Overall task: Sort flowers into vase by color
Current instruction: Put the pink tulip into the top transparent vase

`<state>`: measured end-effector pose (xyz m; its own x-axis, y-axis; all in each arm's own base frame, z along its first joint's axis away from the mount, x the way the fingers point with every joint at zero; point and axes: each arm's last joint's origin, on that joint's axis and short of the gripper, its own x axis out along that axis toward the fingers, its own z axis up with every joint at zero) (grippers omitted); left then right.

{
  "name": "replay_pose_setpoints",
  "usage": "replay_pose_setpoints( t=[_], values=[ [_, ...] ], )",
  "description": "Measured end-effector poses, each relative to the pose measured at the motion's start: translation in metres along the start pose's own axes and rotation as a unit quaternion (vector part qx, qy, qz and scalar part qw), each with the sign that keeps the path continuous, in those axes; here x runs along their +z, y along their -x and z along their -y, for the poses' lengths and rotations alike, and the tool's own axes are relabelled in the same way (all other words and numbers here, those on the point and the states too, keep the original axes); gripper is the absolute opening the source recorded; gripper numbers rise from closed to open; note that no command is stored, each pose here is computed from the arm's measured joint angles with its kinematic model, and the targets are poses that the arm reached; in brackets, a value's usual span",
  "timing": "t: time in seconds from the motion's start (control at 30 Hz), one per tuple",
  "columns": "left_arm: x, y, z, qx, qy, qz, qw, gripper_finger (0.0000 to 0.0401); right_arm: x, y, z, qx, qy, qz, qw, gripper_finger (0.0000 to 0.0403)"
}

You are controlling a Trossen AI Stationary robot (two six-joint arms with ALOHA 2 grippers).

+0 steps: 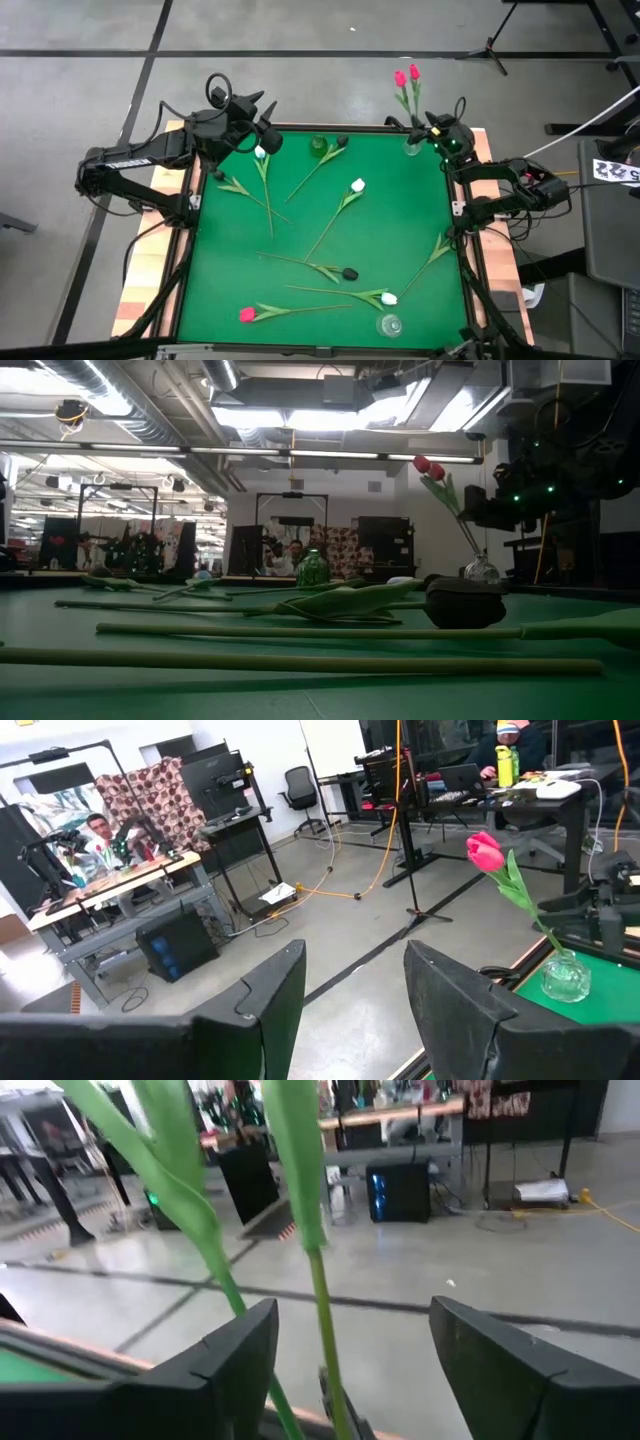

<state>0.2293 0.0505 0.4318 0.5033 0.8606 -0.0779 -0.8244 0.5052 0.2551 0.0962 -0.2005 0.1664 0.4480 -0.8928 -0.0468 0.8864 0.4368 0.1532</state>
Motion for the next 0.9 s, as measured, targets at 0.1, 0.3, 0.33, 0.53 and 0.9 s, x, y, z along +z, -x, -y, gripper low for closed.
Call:
replay_pose_setpoints(
  t=[0.1, 0.3, 0.33, 0.53, 0.9],
  values=[
    [0.000, 0.000, 0.000, 0.000, 0.000, 0.000, 1.000, 0.0168, 0.003, 0.000, -0.001, 0.007, -0.009, 0.014, 1.000, 0.0252],
    [0.000, 0.000, 0.000, 0.000, 0.000, 0.000, 1.000, 0.0168, 0.011, 0.001, -0.002, 0.016, -0.024, 0.058, 0.998, 0.0251],
    [0.000, 0.000, 0.000, 0.000, 0.000, 0.000, 1.000, 0.0168, 0.013, 0.001, -0.002, 0.017, -0.027, 0.067, 0.997, 0.0251],
    [0.000, 0.000, 0.000, 0.001, 0.000, 0.000, 1.000, 0.0168, 0.024, 0.004, -0.005, 0.039, -0.035, 0.117, 0.992, 0.0250],
    [0.000, 0.000, 0.000, -0.007, -0.020, 0.000, 1.000, 0.0168, 0.076, 0.018, -0.018, 0.143, -0.039, 0.231, 0.962, 0.0250]
  ],
)
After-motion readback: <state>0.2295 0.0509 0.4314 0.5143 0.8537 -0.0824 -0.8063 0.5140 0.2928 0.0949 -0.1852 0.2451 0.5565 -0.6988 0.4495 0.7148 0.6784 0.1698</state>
